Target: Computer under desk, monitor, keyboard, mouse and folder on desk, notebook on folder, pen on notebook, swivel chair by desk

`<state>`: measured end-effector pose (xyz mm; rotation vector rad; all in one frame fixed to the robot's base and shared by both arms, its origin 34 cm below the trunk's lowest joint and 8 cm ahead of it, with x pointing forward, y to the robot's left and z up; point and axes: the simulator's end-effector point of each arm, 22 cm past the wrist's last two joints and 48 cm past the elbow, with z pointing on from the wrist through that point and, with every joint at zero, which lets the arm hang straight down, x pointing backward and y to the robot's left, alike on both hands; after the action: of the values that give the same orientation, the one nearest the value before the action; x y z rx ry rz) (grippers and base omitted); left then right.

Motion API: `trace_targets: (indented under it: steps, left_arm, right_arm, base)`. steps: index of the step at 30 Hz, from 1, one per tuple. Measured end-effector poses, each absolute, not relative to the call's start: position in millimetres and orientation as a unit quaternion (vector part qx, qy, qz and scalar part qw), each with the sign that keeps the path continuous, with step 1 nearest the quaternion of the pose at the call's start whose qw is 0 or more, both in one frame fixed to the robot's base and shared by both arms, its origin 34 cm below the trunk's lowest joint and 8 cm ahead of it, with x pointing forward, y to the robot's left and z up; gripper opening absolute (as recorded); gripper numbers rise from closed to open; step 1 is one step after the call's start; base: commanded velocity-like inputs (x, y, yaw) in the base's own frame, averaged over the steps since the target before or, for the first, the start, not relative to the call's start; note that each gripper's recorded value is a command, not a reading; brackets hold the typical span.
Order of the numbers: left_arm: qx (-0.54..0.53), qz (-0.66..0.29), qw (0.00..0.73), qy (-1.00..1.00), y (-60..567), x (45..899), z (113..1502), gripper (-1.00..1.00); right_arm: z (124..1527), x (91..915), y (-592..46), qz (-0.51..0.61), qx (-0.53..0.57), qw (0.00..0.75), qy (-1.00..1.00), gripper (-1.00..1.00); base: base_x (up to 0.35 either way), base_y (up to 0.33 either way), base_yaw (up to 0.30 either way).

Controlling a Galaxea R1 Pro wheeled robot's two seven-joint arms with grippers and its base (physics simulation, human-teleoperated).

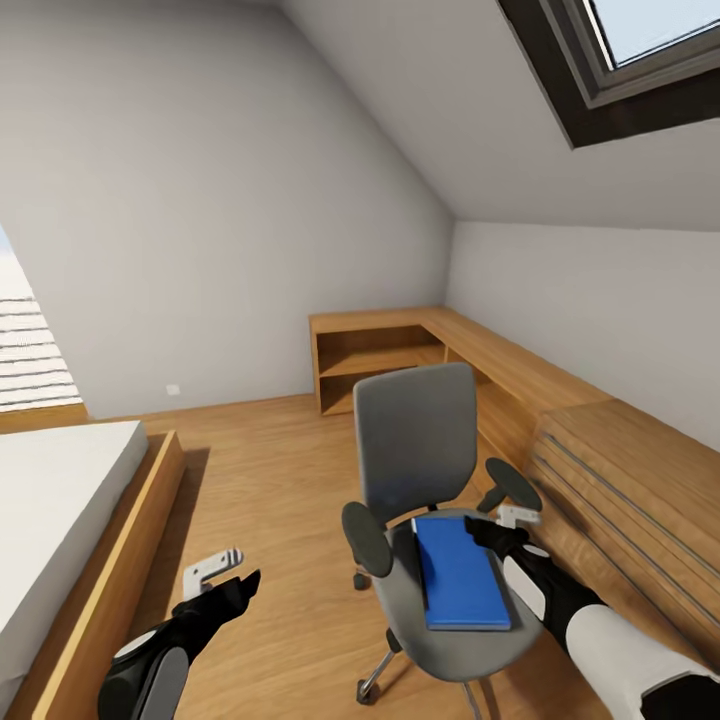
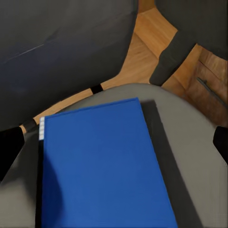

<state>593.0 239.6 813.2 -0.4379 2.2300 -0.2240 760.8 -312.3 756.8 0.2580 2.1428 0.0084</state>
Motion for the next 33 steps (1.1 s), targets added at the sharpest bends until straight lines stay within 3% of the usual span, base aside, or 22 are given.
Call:
trace_targets:
  steps: [17, 33]
  left_arm:
    - [-0.174, -0.087, 0.42, 0.887, 243.2, 593.9, 788.6, 1.0]
    - [-0.174, -0.085, 0.421, 0.886, 245.2, 593.0, 762.6, 1.0]
  right_arm:
    - [784.4, 801.4, -320.4, 0.063, 0.158, 0.372, 0.912, 1.0]
    - [757.3, 809.4, -330.0, 0.067, 0.169, 0.424, 0.887, 1.0]
  base:
    - [0.0, 0.0, 0.0]
    - [0.0, 0.0, 0.0]
